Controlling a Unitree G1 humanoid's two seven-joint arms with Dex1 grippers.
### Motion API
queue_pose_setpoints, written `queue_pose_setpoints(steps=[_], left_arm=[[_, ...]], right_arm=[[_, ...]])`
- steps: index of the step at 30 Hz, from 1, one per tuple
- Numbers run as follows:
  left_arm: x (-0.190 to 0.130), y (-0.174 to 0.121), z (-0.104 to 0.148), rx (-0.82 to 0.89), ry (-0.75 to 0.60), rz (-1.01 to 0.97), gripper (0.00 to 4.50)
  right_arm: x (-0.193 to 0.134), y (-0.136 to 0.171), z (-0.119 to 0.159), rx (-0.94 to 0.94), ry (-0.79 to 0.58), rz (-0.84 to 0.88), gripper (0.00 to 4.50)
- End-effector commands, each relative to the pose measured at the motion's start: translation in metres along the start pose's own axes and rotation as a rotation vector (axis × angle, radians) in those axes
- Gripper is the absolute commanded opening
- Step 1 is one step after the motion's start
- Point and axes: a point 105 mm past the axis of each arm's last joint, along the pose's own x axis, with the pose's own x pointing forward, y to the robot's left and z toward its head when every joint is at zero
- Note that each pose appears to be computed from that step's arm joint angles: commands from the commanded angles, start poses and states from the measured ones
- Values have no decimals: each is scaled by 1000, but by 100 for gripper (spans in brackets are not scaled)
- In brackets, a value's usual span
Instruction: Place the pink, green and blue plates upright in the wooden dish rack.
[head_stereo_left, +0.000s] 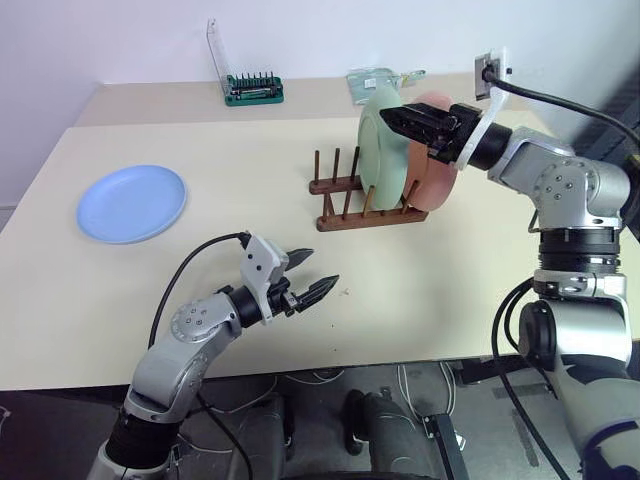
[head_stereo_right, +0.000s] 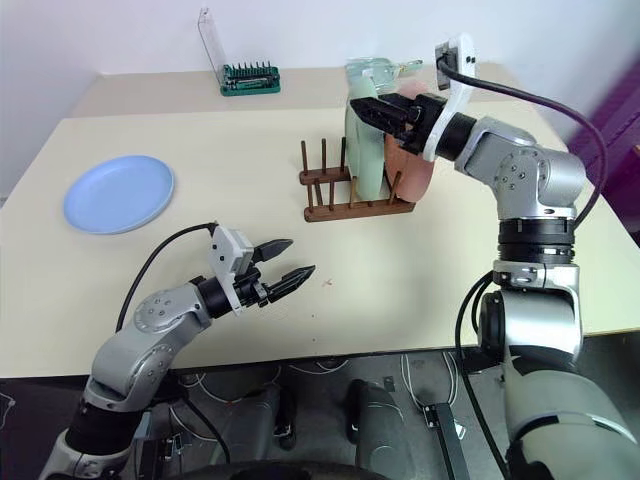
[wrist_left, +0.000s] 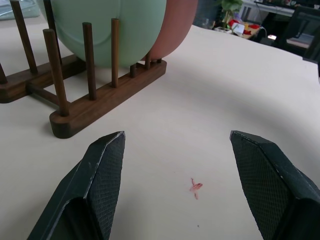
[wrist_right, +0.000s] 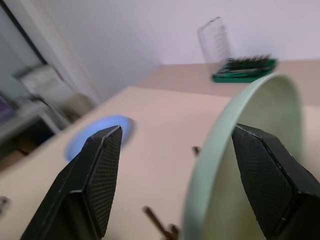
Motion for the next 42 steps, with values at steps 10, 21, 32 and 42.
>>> queue_pose_setpoints(steps=[10,21,32,42], left_arm=[[14,20,17,15,-107,160,346],[-92,159,57,-172,-368,1420,447],[-162,194,9,-505,-234,1691,447],[-148,208,-17,-890,-300,1585,395]], right_arm=[[-13,10,28,-662,67,-54,346],[7,65,45,-862,-78,157,351],[18,78,24,-837,-56,230,351],[14,77,19,-824,-42,207,351]])
